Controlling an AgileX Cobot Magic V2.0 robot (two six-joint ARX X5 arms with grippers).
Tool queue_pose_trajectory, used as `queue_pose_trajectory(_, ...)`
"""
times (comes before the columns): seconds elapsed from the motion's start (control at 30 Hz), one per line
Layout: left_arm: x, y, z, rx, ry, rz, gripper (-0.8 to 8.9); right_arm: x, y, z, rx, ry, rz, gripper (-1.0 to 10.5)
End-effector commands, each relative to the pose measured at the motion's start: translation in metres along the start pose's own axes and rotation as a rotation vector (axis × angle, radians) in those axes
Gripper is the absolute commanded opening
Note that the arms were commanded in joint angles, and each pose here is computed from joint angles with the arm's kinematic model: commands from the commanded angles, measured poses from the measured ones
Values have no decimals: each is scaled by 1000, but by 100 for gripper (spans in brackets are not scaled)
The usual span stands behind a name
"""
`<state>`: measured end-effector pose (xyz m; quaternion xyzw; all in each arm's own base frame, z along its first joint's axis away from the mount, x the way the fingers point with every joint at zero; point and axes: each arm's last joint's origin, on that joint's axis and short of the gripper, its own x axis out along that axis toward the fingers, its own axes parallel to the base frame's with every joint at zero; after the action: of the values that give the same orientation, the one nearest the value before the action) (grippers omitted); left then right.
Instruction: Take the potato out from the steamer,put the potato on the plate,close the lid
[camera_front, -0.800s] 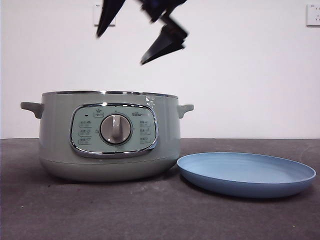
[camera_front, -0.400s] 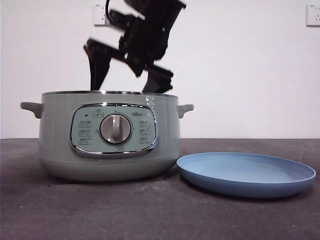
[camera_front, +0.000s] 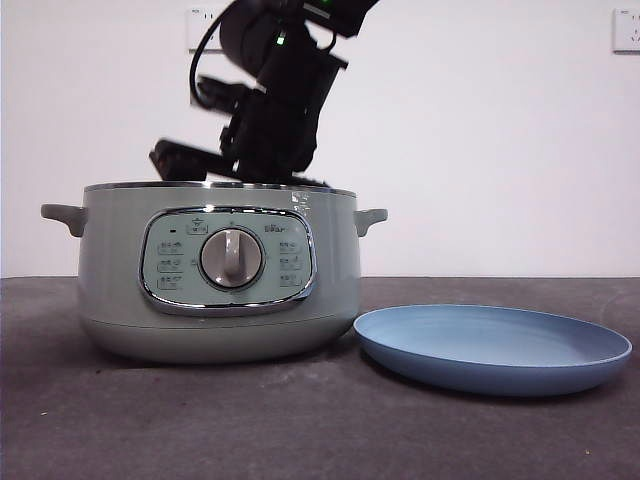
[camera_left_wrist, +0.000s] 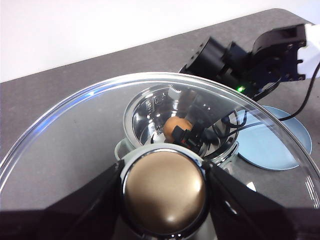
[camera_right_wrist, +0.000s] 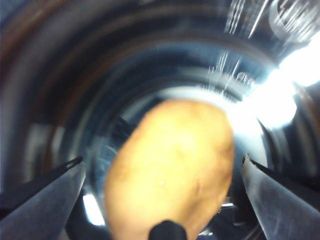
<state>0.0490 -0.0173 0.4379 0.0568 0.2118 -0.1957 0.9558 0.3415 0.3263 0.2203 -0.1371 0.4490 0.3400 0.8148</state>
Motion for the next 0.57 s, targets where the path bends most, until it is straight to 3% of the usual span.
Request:
queue_pose_trajectory(0.03,-7,0,4,6,-62,4,-9,7,2,-2,-9,6,-13,536)
queue_pose_trajectory(0.13,-7,0,4,6,-62,4,-9,7,2,-1,-10,2,-12,326)
queue_pose_trajectory(0.23,-7,0,4,7,-62,4,-9,7,2,-2,-10,4,-11,18)
queue_pose_trajectory(0.27,-7,0,4,7,-62,4,-9,7,2,-1,-10,3,-11,-17)
queue_pose_trajectory(0.57,-7,0,5,7,-63,4,-9,-37,6,13,-17,-97,-6,-11)
